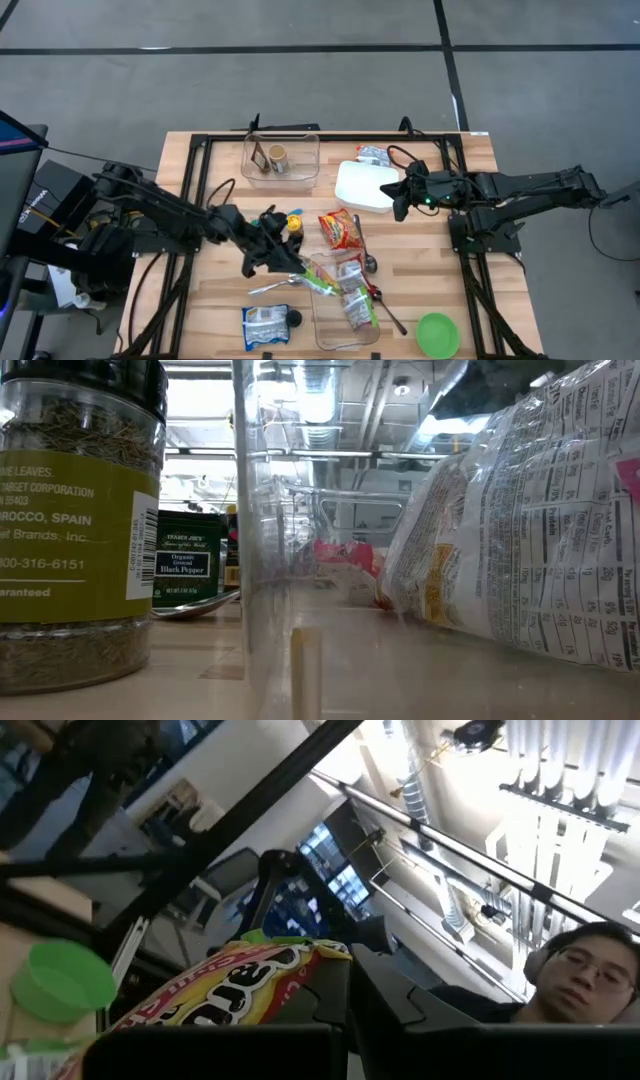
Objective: Pick & Place Food Item
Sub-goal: Put the green noodle pack into the bottom transparent bin
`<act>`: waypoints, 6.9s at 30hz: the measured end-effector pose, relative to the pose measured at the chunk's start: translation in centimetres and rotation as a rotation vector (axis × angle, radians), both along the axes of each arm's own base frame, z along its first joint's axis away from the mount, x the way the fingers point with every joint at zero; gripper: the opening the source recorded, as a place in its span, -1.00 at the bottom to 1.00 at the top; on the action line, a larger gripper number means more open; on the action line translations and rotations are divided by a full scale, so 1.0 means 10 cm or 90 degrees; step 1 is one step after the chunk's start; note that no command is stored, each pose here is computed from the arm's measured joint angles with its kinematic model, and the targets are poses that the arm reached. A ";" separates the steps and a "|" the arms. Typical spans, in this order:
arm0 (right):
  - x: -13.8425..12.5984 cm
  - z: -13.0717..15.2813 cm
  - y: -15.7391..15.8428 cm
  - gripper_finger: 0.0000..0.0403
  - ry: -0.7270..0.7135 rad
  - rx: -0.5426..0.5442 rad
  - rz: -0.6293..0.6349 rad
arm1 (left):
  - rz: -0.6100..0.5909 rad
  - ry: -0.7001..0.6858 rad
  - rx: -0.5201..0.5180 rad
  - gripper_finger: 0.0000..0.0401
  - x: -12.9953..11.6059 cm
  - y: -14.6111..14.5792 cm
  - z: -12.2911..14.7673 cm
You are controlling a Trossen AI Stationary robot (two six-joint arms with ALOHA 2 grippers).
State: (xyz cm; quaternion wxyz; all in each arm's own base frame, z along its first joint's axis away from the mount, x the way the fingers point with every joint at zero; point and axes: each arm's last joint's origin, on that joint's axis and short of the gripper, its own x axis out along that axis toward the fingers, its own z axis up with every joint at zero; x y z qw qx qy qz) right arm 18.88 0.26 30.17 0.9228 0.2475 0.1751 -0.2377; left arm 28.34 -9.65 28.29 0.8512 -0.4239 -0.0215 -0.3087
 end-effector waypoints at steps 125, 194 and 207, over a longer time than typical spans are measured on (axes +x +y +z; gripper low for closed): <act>0.93 1.25 0.71 -0.46 0.153 -0.094 0.336 | 0.167 0.065 -0.016 -1.00 0.25 0.39 -0.21; 1.47 0.80 1.04 -0.67 0.332 -0.076 0.349 | 0.186 0.081 -0.058 -1.00 0.25 0.39 -0.21; 1.46 0.80 1.04 -0.98 0.334 -0.076 0.350 | 0.186 0.088 -0.055 -0.97 0.25 0.39 -0.22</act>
